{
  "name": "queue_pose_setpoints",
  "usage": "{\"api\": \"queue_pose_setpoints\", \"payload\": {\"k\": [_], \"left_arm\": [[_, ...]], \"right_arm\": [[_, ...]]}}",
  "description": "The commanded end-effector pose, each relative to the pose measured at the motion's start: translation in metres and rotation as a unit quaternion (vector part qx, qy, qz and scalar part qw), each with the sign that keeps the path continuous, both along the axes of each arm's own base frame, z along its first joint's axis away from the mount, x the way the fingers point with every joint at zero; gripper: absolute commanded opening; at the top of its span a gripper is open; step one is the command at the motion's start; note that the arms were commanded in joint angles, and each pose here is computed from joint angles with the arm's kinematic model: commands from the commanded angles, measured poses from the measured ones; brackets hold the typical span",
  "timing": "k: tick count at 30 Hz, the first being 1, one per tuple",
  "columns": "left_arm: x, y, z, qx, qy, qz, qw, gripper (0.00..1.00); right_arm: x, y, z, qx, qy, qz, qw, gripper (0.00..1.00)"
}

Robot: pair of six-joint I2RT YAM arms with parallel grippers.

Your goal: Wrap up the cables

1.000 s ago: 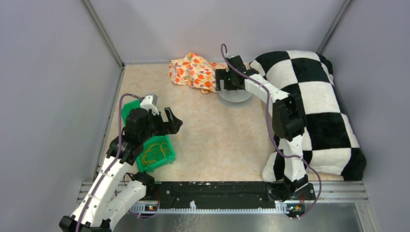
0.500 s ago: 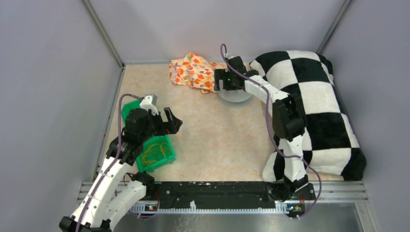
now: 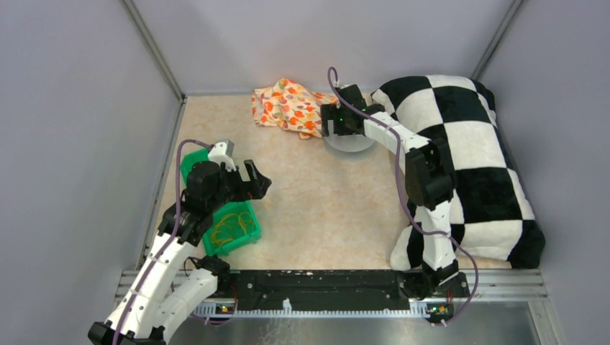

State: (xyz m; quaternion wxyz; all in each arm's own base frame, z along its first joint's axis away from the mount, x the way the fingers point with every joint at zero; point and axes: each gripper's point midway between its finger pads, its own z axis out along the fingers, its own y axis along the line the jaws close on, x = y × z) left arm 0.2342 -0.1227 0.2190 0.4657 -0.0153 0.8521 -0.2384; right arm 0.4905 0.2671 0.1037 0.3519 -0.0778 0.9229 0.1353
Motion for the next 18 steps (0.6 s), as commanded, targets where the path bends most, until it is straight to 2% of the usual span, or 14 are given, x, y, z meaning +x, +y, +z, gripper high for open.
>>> {"api": "queue_pose_setpoints", "payload": {"k": [1, 11, 18], "left_arm": [[0.006, 0.0, 0.012, -0.004, -0.023, 0.004, 1.0, 0.99], [0.009, 0.0, 0.009, 0.0, -0.022, 0.004, 1.0, 0.99], [0.011, -0.001, 0.013, -0.005, -0.028, 0.006, 1.0, 0.99]], "right_arm": [[0.005, -0.008, 0.022, -0.012, -0.027, -0.007, 1.0, 0.99], [-0.007, -0.004, 0.008, 0.0, 0.0, 0.004, 1.0, 0.99], [-0.041, -0.002, -0.011, 0.034, 0.039, 0.019, 0.998, 0.99]]}}
